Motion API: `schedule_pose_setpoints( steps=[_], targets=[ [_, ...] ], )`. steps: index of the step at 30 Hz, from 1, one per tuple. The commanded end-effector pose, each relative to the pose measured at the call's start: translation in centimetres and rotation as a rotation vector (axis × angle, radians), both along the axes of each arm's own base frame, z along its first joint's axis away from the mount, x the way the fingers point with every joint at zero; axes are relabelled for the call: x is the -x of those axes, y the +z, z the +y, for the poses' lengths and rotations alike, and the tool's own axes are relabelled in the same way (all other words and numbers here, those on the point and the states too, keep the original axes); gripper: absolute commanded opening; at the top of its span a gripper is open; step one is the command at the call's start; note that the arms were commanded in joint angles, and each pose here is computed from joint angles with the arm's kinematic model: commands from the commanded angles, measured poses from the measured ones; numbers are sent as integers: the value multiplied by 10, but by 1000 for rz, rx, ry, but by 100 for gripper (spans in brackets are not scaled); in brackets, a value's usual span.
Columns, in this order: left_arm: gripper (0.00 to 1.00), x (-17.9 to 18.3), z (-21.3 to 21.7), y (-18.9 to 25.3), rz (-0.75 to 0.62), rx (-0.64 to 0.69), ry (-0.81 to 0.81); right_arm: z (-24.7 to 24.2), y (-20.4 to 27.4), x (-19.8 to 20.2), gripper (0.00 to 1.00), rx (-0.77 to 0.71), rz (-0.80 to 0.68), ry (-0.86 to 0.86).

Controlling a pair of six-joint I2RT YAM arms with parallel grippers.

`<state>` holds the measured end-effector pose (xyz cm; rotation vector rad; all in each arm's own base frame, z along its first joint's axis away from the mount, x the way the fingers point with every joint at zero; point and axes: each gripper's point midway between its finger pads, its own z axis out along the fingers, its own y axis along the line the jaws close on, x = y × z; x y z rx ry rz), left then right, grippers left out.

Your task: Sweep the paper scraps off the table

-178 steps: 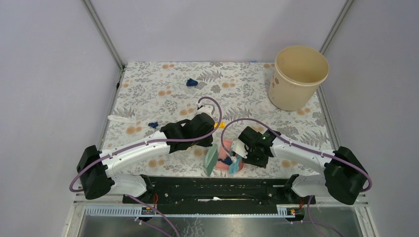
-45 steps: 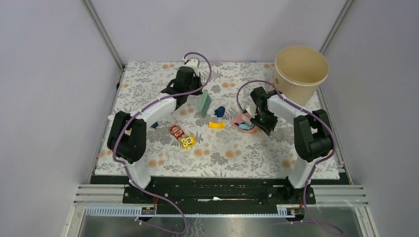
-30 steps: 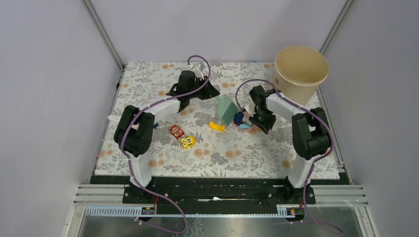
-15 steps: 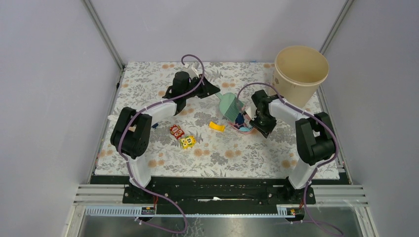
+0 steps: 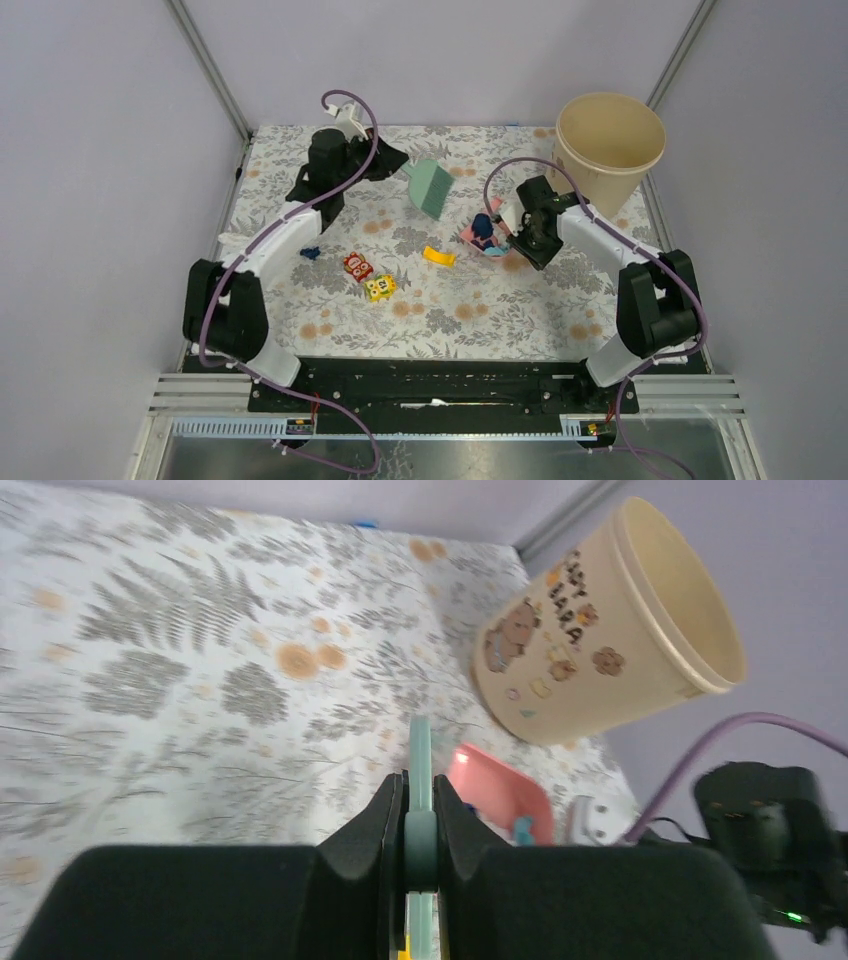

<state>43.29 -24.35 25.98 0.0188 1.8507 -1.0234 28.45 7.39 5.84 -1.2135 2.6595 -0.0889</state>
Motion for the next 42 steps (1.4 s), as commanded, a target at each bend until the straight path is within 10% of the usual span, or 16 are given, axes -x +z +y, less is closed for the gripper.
schedule_pose_setpoints(
  steps=[1, 24, 42],
  targets=[
    [0, -4, 50, 28, -112, -259, 194, 7, 45, -5, 0, -70, -79, -21],
    [0, -4, 90, 35, -166, -436, 341, -3, 222, -18, 0, -272, -322, -191],
    [0, 4, 69, 39, -150, -357, 261, -156, 278, -75, 0, 12, -459, -512]
  ],
)
